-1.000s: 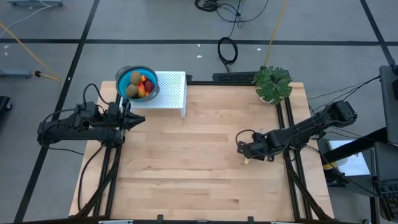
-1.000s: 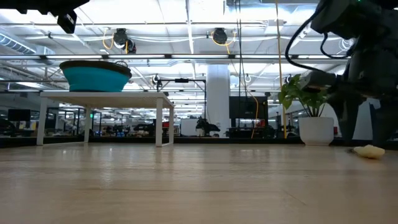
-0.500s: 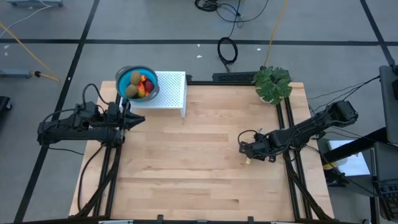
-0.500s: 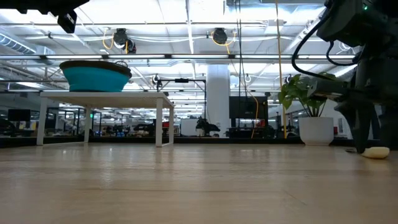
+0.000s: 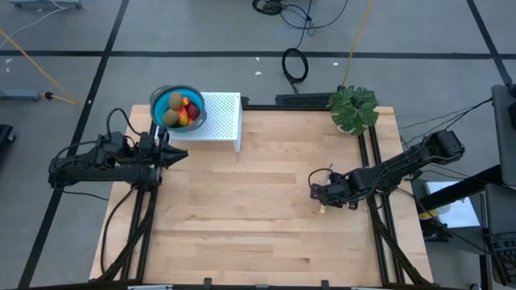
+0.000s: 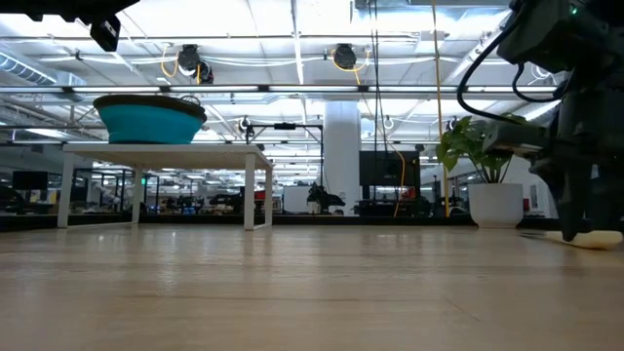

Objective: Pick & Place Fruit
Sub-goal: Put the butter knife into the right side of the blue strainer bowl on the shelf

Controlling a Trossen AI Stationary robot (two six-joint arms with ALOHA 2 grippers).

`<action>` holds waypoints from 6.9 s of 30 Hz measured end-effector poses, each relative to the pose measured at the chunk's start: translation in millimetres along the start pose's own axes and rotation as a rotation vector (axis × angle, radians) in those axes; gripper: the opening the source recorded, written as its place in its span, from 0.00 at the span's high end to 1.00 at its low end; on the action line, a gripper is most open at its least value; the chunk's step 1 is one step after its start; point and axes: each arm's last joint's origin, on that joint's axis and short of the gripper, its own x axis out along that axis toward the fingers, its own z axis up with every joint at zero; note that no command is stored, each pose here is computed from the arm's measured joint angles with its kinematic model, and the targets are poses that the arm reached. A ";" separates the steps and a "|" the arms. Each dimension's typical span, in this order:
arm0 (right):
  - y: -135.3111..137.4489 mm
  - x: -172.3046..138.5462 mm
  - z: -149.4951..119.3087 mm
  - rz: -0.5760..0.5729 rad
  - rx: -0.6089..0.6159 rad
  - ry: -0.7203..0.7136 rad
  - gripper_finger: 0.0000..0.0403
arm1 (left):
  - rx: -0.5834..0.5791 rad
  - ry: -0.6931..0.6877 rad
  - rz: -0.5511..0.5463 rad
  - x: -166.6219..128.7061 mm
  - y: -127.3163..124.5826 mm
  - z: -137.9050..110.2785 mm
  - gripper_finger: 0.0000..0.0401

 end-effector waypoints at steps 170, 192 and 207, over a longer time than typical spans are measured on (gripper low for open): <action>93.3 33.1 -27.9 -0.157 -0.352 -0.129 0.75 | -0.093 0.114 0.018 -0.2 1.2 -11.1 0.95; 99.2 -19.7 -25.2 0.093 -0.373 -0.292 0.83 | -0.110 0.106 0.018 0.0 1.1 -10.2 0.95; 140.5 -73.6 -29.0 0.629 -0.639 -0.515 0.83 | -0.193 0.080 -0.004 32.3 2.0 -5.7 0.95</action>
